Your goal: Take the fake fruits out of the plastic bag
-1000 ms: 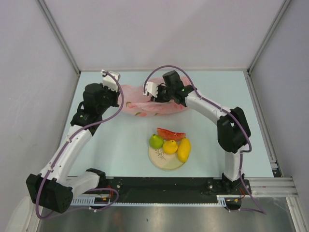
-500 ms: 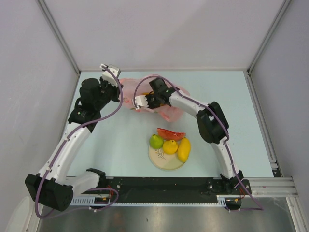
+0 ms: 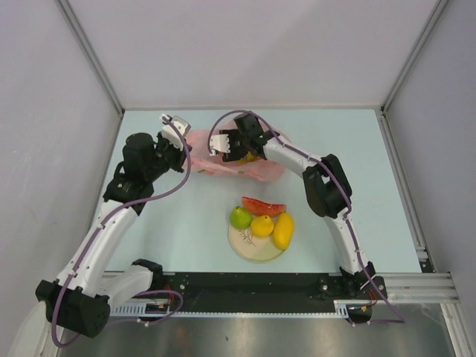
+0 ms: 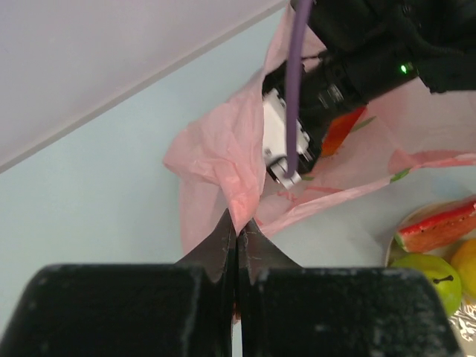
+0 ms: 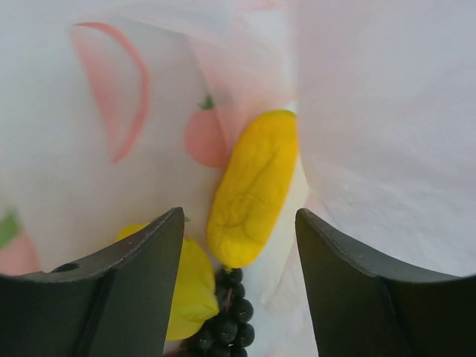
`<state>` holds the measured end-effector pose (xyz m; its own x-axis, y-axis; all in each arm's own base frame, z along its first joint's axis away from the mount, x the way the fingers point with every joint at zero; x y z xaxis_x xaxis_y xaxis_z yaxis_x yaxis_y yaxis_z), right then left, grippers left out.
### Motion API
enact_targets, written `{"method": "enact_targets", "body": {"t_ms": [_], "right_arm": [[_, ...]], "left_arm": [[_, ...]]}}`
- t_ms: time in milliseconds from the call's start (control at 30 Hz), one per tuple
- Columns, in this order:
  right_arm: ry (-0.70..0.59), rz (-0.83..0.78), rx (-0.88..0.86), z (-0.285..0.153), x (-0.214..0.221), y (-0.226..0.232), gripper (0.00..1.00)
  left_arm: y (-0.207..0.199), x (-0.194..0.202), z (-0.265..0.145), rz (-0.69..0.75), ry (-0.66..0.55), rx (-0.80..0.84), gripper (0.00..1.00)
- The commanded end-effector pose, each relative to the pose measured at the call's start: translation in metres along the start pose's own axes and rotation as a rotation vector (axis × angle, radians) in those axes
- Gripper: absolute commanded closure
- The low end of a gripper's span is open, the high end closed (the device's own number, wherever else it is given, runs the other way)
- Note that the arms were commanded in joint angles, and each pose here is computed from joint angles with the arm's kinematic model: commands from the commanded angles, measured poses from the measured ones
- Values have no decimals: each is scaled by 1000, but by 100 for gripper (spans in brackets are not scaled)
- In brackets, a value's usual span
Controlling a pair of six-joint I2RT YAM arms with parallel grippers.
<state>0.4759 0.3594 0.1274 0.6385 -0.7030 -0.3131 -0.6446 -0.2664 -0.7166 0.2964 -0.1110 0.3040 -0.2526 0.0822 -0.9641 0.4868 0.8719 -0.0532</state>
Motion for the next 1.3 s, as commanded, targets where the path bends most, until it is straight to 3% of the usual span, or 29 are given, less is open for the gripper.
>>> {"method": "enact_targets", "body": {"t_ms": [0, 167, 300, 433, 533, 633, 667, 867, 1033, 1267], "right_arm": [[-9, 109, 92, 4, 3, -29, 34], [-25, 149, 103, 16, 3, -27, 32], [-13, 133, 149, 28, 10, -30, 22], [17, 167, 140, 50, 27, -32, 21], [48, 195, 156, 58, 38, -35, 25], [48, 163, 179, 62, 41, -39, 34], [43, 154, 177, 59, 38, -39, 42], [7, 139, 149, 39, 22, -37, 70], [-80, 162, 198, -13, -10, -50, 74], [-273, 255, 128, -82, -60, -50, 75]], "left_arm": [[-8, 12, -6, 26, 23, 49, 100], [-11, 13, -8, 27, 31, 71, 100], [-12, 19, -7, 25, 49, 78, 100], [-13, 19, -5, 14, 52, 84, 100], [-14, 20, -5, 8, 55, 90, 100], [-11, 26, -3, -4, 67, 70, 100], [-10, 26, -3, -7, 63, 63, 100], [-6, 31, 3, -35, 60, 35, 100], [3, 25, 16, -94, 24, -32, 100], [6, 10, 37, -134, 3, -29, 100]]}}
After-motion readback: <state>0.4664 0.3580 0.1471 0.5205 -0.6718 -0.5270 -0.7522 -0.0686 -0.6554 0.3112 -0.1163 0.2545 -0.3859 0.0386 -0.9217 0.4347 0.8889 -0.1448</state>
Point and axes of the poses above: each gripper's point midway between its finger pads, its own z axis out along the fingers, its own y axis along the line the jaws close on, x = y × z, the point moved 4 cm from there along -z, back along the fingers, and after that the axes turned 12 degrees about -z, right-handed, at the moved point
